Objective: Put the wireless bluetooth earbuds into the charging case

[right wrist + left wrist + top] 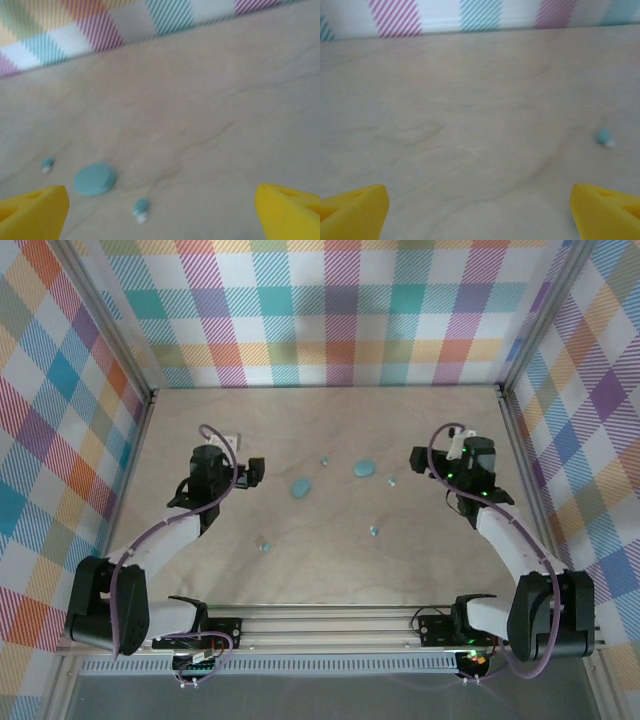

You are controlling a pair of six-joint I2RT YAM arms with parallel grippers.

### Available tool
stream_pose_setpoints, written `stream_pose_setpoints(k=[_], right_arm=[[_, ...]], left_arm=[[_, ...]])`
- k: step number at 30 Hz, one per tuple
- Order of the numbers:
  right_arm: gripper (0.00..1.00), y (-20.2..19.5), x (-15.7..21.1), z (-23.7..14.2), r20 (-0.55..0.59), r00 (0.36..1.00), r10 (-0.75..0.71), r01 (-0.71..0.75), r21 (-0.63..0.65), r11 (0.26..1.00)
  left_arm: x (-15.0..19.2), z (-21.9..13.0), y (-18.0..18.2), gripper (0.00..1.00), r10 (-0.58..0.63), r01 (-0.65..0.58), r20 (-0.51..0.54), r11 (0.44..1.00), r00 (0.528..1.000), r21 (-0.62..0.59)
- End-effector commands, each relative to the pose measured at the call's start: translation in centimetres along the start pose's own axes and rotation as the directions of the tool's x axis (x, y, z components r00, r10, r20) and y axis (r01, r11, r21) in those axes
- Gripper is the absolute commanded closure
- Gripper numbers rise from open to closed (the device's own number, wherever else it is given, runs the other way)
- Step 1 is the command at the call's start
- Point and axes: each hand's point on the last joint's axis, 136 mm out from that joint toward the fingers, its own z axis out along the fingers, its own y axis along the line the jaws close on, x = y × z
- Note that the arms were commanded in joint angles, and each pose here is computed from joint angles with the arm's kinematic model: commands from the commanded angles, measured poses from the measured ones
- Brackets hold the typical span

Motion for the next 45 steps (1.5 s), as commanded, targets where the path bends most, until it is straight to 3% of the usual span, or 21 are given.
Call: stream_pose_setpoints(k=[1,4,7,15,21,37,45], right_arm=[[0.05,3.9,4.0,1.1,-0.189,0.982,0.013,-0.027,-0.070,0.997],[0.05,7.7,5.9,2.0,-0.251,0.967,-0.050,0.013,-0.149,0.989],[0.04,10.3,7.5,2.7,-0.318,0.945,-0.080,0.009,-0.220,0.975],[0.02,11.5,8.2,2.4,-0.397,0.918,-0.023,-0.082,-0.244,0.966],[0.02,11.5,9.2,2.2,-0.436,0.900,-0.010,-0.107,-0.244,0.964],[0.03,11.9,8.8,3.4,-0.437,0.896,0.082,-0.196,-0.223,0.955],[0.03,11.9,8.4,3.0,-0.450,0.883,0.134,-0.252,-0.212,0.944]], left_arm=[[2.3,-1.1,-2.5,0.09,0.065,-0.048,-0.193,0.995,0.979,0.090],[5.7,-1.8,-4.7,0.10,0.180,-0.132,-0.368,0.979,0.912,0.154],[8.2,-2.0,-6.6,0.09,0.291,-0.207,-0.435,0.951,0.852,0.229],[10.3,0.8,-10.0,0.09,0.327,-0.118,-0.549,0.917,0.769,0.381],[10.6,3.4,-11.6,0.13,0.303,-0.061,-0.559,0.910,0.772,0.409],[12.5,6.9,-12.0,0.19,0.369,-0.156,-0.610,0.914,0.701,0.374],[12.8,7.0,-12.1,0.28,0.387,-0.176,-0.614,0.910,0.688,0.376]])
